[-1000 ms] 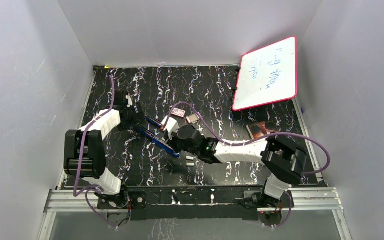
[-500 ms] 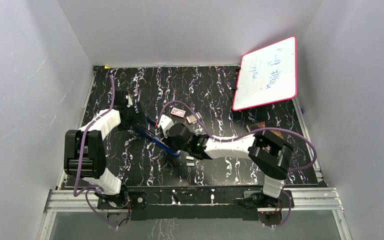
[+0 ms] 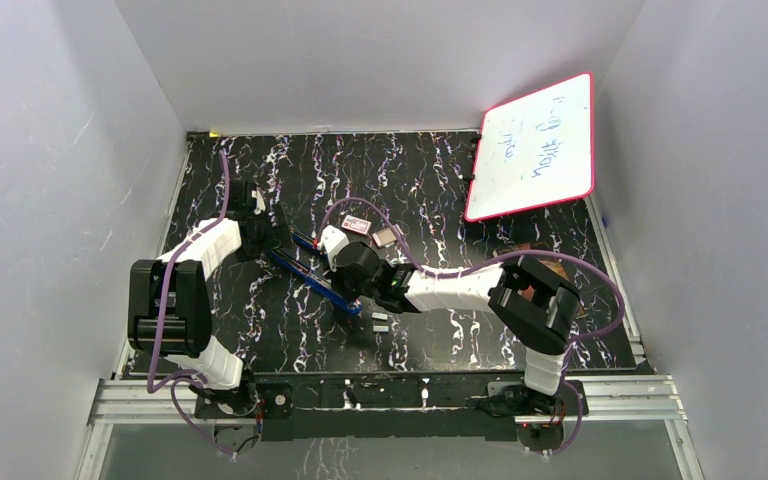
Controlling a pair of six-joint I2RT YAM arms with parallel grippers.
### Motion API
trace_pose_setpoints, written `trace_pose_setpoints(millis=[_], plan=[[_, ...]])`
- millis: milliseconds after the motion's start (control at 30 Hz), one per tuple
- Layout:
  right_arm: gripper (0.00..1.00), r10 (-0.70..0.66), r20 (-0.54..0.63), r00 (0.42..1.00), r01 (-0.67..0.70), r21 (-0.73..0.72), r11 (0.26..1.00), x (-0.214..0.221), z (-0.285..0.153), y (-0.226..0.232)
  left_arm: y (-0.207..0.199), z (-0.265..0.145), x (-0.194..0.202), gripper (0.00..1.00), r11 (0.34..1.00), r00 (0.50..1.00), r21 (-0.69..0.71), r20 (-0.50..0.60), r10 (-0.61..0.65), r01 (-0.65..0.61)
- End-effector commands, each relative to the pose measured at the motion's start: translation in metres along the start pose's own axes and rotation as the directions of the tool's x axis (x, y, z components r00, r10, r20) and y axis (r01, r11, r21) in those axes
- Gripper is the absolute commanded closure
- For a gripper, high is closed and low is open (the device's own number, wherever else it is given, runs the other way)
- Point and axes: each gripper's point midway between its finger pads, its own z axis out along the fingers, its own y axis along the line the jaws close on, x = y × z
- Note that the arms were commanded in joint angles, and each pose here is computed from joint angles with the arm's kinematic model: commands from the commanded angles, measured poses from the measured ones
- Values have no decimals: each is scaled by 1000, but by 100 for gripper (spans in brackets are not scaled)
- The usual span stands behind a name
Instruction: Load the staples into the stapler
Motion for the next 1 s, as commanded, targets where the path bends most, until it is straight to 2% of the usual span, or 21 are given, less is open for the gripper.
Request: trace_pose_setpoints(millis=[0, 967], plan=[[100, 37, 63, 997, -35, -27, 999, -26, 0, 5, -4, -9, -13, 14, 1000, 1000, 18, 27, 0, 0], [100, 33, 45, 998, -30, -47, 998, -18, 2, 6, -5, -10, -13, 14, 1000, 1000, 21, 27, 3, -4]])
